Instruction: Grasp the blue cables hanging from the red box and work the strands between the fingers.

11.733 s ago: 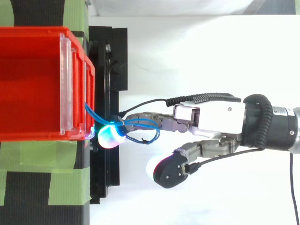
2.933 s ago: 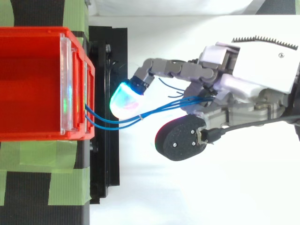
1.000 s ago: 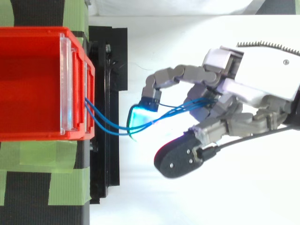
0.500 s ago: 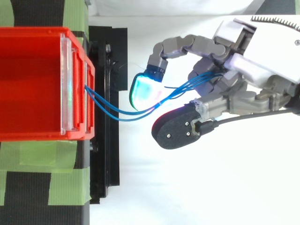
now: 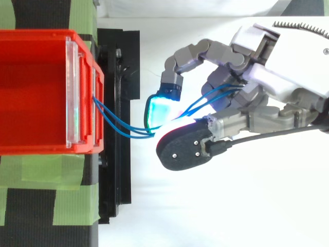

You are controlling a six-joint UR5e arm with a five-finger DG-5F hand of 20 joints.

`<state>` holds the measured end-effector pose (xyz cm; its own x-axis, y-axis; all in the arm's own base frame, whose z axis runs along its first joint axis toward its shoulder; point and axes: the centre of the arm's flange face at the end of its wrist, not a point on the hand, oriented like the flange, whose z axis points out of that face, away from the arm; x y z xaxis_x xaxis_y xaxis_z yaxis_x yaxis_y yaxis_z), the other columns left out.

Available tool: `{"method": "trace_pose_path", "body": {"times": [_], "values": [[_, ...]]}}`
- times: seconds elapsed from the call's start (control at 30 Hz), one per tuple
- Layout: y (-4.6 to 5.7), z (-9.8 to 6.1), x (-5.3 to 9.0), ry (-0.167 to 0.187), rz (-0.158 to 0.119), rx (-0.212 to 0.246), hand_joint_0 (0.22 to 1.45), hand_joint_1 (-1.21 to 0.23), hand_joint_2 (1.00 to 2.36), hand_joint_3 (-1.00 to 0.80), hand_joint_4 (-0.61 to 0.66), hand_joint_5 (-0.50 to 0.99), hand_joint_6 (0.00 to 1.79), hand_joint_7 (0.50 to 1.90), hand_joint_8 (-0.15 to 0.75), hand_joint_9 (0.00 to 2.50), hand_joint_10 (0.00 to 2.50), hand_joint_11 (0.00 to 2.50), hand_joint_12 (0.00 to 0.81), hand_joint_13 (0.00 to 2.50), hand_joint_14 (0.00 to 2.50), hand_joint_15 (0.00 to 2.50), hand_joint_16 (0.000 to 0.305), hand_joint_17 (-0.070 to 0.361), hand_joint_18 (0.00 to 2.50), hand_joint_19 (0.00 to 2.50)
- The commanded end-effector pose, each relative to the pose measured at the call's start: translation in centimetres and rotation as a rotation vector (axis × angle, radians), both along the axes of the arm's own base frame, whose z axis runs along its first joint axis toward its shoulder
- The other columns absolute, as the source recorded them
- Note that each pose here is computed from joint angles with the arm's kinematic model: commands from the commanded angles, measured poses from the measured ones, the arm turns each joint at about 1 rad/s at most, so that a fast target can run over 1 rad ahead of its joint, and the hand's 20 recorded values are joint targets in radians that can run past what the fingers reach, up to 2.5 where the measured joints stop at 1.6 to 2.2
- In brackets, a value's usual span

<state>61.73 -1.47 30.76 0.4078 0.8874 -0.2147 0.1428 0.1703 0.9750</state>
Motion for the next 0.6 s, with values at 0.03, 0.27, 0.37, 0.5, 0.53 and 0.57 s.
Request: {"method": "trace_pose_path", "body": {"times": [0.03,0.27,0.37,0.5,0.53,0.57], "values": [[0.03,0.08,0.06,-0.003,0.0,0.0,0.95,-0.7,1.02,-0.61,0.21,-0.04,1.09,0.97,0.556,1.86,2.5,2.5,0.692,2.11,2.5,1.81,0.255,0.192,2.5,0.78],[0.05,0.08,0.06,0.007,0.003,-0.02,0.95,-0.68,1.02,-0.34,0.2,-0.05,1.17,0.95,0.556,1.86,2.5,2.5,0.692,2.11,2.5,1.81,0.255,0.192,2.5,0.78],[0.05,0.08,0.06,0.01,0.003,-0.026,0.95,-0.68,1.02,-0.26,0.18,-0.06,1.19,0.95,0.556,1.86,2.5,2.5,0.692,2.11,2.5,1.81,0.255,0.192,2.5,0.78],[0.08,0.09,0.09,0.01,0.007,-0.029,0.95,-0.68,1.01,-0.14,0.17,0.13,0.84,1.06,0.556,1.86,2.5,2.5,0.692,2.11,2.5,1.81,0.255,0.192,2.5,0.78],[0.09,0.08,0.1,0.011,0.008,-0.031,0.96,-0.65,1.01,-0.09,0.16,0.25,0.55,1.19,0.556,1.86,2.5,2.5,0.692,2.11,2.5,1.81,0.255,0.192,2.5,0.78],[0.11,0.15,0.14,0.01,0.008,-0.03,0.97,-0.64,1.0,-0.08,0.15,0.3,0.44,1.23,0.556,1.86,2.5,2.5,0.692,2.11,2.5,1.81,0.255,0.192,2.5,0.78]]}}
